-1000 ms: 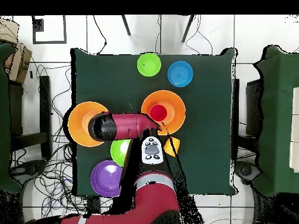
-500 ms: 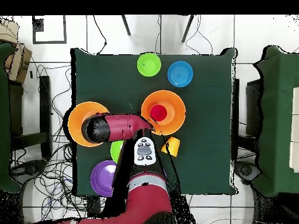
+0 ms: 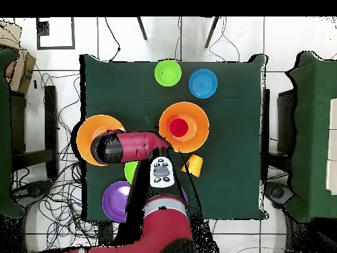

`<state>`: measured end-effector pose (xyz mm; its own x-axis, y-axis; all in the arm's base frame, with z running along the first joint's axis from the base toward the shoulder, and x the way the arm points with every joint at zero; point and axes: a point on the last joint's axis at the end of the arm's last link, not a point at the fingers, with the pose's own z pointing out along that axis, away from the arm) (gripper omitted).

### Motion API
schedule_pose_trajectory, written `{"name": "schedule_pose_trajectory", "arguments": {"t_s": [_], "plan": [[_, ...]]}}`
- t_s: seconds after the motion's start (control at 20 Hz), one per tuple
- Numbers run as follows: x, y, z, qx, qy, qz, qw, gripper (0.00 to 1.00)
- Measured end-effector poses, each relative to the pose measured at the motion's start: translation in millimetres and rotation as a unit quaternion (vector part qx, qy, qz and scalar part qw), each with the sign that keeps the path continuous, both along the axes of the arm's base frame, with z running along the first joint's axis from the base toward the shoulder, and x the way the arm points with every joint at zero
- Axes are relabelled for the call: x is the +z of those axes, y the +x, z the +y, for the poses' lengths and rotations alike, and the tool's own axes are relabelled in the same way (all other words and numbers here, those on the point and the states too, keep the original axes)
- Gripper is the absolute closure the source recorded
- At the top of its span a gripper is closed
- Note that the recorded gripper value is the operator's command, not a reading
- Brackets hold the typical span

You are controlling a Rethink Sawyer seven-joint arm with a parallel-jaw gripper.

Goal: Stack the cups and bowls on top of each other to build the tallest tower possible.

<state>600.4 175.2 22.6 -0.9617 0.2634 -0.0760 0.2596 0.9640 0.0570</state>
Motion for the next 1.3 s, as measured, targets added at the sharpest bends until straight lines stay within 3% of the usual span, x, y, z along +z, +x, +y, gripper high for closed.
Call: {"name": "schedule_pose_trajectory", "arguments": {"t_s": [0.3,0.65,0.7,1.3], "plan": [[-17.6,-2.5,0.9,-0.001,0.003,-0.015,0.9999,0.0],[-48.0,-16.9,1.8,-0.002,0.005,-0.006,1.0,0.0],[-56.2,-21.0,2.5,-0.003,0.006,-0.002,1.0,1.0],[-43.9,-11.1,6.3,0.0,0.009,-0.018,0.9998,1.0]]}}
